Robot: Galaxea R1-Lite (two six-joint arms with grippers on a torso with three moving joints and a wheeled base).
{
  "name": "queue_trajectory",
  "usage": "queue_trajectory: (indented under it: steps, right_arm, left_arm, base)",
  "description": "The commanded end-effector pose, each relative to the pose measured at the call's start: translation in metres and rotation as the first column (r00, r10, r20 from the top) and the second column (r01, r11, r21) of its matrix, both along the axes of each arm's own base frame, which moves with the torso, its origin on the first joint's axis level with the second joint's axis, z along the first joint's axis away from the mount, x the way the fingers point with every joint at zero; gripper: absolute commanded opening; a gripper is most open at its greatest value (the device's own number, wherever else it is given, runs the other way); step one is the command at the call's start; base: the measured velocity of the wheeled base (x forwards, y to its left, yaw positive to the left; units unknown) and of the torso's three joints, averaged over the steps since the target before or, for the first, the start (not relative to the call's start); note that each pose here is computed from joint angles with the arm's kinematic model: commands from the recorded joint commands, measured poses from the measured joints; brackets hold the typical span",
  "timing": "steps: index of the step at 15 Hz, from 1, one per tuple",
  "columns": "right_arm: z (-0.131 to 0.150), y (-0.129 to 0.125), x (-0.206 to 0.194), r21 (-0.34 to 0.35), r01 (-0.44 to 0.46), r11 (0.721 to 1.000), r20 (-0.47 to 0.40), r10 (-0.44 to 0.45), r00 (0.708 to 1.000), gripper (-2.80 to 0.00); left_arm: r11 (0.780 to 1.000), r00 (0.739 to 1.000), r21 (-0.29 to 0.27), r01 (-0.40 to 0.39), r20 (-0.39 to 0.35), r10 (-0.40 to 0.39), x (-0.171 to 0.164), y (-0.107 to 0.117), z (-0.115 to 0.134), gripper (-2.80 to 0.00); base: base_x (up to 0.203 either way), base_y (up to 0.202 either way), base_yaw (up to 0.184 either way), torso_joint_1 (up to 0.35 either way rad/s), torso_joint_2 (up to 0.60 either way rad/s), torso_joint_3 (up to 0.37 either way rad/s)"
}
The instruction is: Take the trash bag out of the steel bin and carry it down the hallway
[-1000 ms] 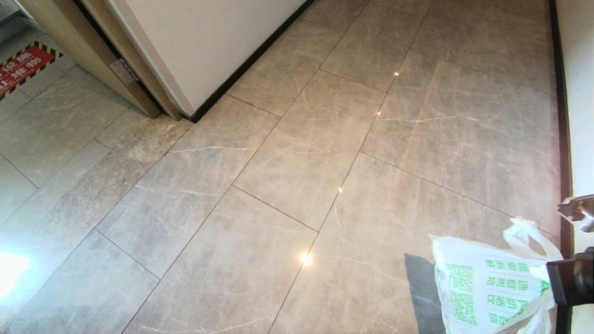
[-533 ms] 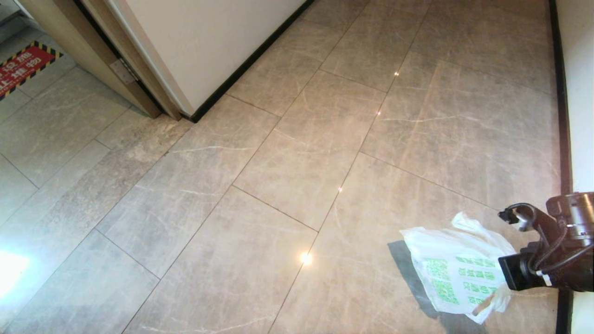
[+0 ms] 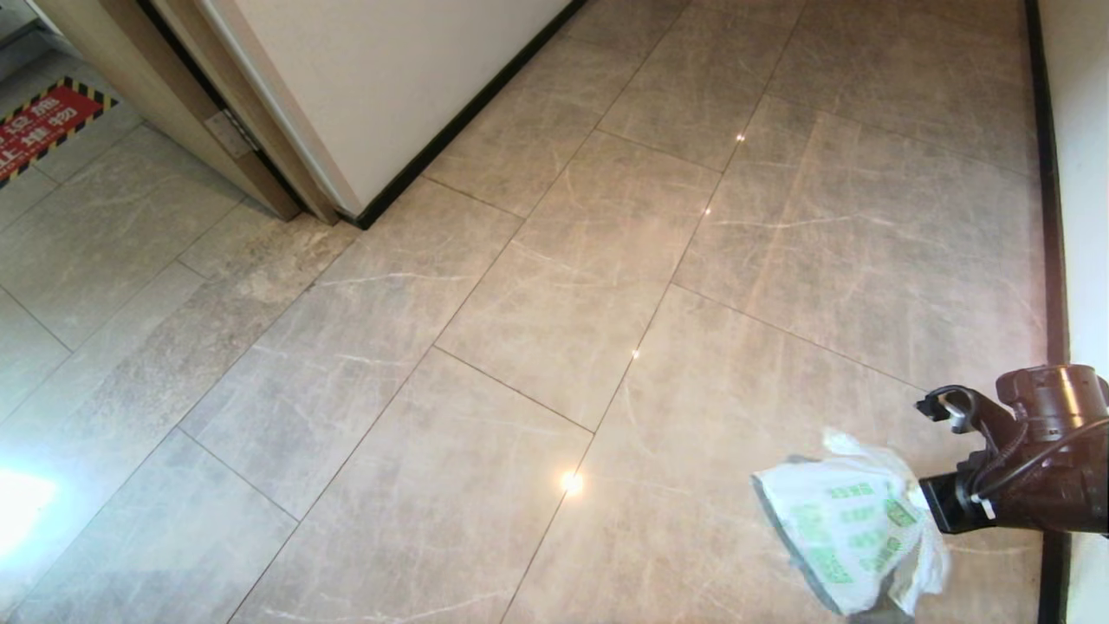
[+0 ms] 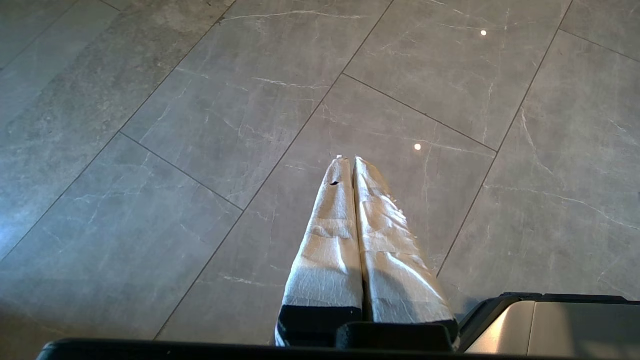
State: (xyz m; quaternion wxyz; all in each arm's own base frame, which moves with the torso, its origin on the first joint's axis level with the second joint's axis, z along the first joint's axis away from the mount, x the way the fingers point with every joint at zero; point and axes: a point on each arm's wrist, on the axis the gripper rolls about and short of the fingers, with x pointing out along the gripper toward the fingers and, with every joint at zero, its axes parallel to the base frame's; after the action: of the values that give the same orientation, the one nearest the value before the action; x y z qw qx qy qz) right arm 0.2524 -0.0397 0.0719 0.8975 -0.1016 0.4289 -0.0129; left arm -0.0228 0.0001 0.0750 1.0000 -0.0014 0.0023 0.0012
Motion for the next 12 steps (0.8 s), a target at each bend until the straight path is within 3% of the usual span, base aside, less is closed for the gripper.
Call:
queue_trajectory:
  steps: [1,9,12]
  right_arm:
    - [0.005,-0.001,-0.005,-0.002,0.004,1.0,0.012,-0.004,1.0,0.0]
    - [0.049,0.01,-0.069,-0.026,-0.018,1.0,0.034,0.019,0.999,0.0]
    - [0.065,0.014,-0.09,-0.035,-0.015,0.999,0.1,0.019,0.995,0.0]
  left_arm:
    - [1.0,1.0,0.0,-0.001,0.0,0.001,0.0,0.0,0.0,-2.8]
    - [1.0,1.0,0.0,-0.001,0.0,0.001,0.0,0.0,0.0,-2.8]
    - [1.0,1.0,0.0,-0.001,0.0,0.001,0.0,0.0,0.0,-2.8]
  base:
    - [0.0,0.0,0.0,0.0,0.0,0.0]
    - [0.0,0.0,0.0,0.0,0.0,0.0]
    - [0.0,0.0,0.0,0.0,0.0,0.0]
